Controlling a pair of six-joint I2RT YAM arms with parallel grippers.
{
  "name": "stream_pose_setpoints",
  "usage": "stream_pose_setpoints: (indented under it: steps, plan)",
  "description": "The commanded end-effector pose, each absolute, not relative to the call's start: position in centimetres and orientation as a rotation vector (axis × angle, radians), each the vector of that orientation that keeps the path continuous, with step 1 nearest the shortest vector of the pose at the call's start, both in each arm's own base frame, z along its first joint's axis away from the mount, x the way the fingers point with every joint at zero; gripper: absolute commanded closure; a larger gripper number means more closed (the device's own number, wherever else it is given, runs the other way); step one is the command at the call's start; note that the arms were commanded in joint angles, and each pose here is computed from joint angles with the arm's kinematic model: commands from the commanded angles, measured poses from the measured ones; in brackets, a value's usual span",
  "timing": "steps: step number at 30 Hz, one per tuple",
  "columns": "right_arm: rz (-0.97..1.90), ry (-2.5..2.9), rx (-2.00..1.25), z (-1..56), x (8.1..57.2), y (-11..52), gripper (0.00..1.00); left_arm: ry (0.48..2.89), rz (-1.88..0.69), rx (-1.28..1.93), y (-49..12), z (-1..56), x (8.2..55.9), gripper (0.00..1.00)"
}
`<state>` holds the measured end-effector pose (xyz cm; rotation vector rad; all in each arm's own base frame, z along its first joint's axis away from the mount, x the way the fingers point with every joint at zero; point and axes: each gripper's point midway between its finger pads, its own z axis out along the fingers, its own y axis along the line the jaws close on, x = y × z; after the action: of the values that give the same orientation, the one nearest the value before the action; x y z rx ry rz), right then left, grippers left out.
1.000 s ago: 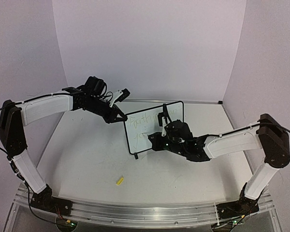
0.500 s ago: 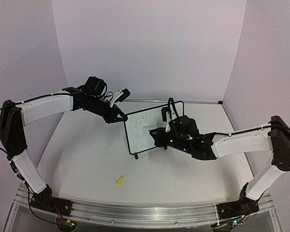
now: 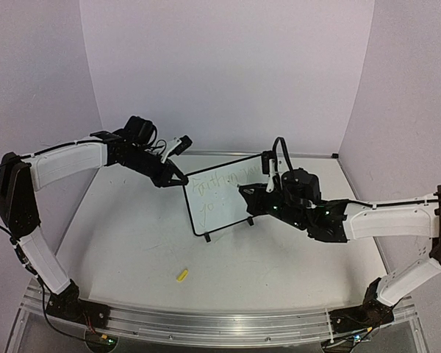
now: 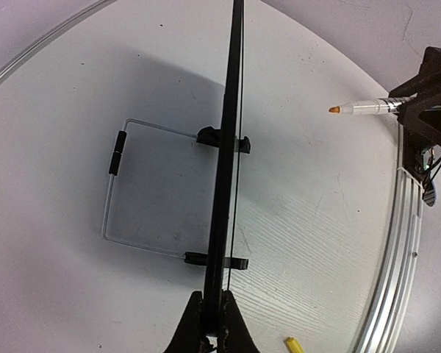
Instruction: Write a sentence on the whiteboard
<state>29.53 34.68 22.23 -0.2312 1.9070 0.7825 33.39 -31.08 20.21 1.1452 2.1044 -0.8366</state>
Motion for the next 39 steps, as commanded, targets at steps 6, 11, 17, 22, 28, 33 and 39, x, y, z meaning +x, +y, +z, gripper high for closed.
stream_pose_setpoints:
  steps: [6, 11, 17, 22, 28, 33, 39]
  plan:
    - [0.770, 1.850, -0.229, 24.5, 29.1, 33.3, 1.00, 2.319, -0.813, 1.146, -29.0, 15.8, 32.2, 0.79]
    - [0.783, 1.831, -0.236, 25.3, 28.5, 32.6, 1.00, 2.291, -0.795, 1.115, -28.9, 17.1, 32.6, 0.57]
    - [0.785, 1.832, -0.234, 24.9, 27.9, 31.7, 1.00, 2.216, -0.819, 1.014, -28.8, 19.1, 32.5, 0.43]
    - [0.803, 1.832, -0.272, 24.8, 27.2, 31.7, 1.00, 2.126, -0.859, 0.808, -28.3, 20.7, 32.8, 0.35]
    - [0.834, 1.845, -0.332, 24.0, 26.0, 31.6, 1.00, 2.046, -0.822, 0.546, -26.2, 23.3, 33.3, 0.33]
    - [0.895, 1.875, -0.386, 22.7, 25.7, 31.3, 1.00, 2.024, -0.796, 0.452, -25.2, 23.7, 33.7, 0.30]
    - [0.975, 1.898, -0.419, 21.2, 26.7, 29.9, 1.00, 1.964, -0.893, 0.635, -27.6, 22.4, 33.0, 0.32]
